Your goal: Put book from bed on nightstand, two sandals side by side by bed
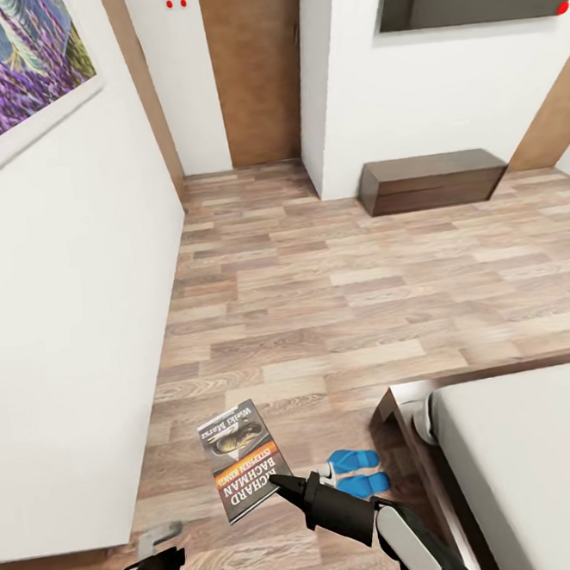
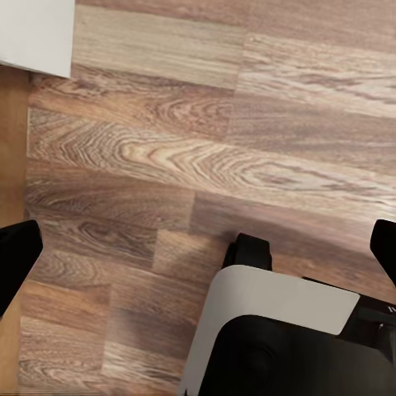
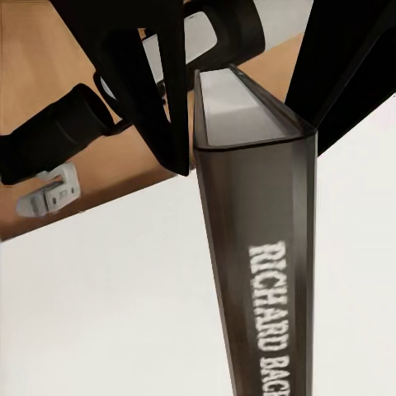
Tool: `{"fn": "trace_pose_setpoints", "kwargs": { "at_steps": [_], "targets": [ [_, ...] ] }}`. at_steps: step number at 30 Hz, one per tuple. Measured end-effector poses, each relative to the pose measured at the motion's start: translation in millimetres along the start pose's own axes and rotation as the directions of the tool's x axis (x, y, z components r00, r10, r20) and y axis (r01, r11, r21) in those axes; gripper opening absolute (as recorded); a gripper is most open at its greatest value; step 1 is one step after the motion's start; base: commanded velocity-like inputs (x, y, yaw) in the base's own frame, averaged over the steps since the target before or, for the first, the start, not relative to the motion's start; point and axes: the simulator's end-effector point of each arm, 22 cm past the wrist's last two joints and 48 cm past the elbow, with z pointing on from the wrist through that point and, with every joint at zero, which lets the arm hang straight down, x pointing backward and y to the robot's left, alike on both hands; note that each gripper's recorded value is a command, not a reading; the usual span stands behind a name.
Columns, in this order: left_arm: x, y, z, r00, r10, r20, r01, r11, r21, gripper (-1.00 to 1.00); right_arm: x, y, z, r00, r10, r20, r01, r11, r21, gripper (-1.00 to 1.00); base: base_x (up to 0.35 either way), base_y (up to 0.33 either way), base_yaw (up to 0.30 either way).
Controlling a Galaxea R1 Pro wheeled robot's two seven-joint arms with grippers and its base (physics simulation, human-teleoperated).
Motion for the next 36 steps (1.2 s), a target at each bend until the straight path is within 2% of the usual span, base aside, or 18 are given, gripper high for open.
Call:
{"fn": "trace_pose_setpoints", "kwargs": {
  "at_steps": [15,22,27,29,31,36],
  "targets": [
    [0,0,0.0,1.000,0.000,0.000,0.000,1.000,0.000,1.00,0,0,0.0,1.000,-0.001,0.001,0.001,1.000,0.000,-1.00,0.000,0.001,0.291],
    [0,0,0.0,1.000,0.000,0.001,0.000,1.000,0.000,1.00,-6,-6,-1.2,0.999,-0.040,0.030,0.040,0.999,0.021,-1.00,0.000,0.000,0.291],
    [0,0,0.0,1.000,0.001,0.001,-0.001,1.000,0.000,1.00,1,-45,-11.2,0.998,-0.056,0.027,0.052,0.992,0.118,-1.00,0.000,0.000,0.288],
    [0,0,0.1,1.000,0.001,0.000,-0.001,1.000,0.000,1.00,4,-70,-22.1,0.998,-0.060,0.026,0.055,0.983,0.178,-1.00,0.000,0.000,0.285],
    [0,0,0.0,1.000,0.000,0.000,0.000,1.000,0.000,1.00,4,-82,-30.4,0.998,-0.053,0.034,0.045,0.978,0.205,-1.00,0.000,0.000,0.285],
    [0,0,0.0,1.000,0.001,0.000,-0.001,1.000,0.000,1.00,7,-141,-72.9,0.997,-0.030,0.074,0.004,0.942,0.336,-1.00,0.000,0.000,0.285]
  ]
}}
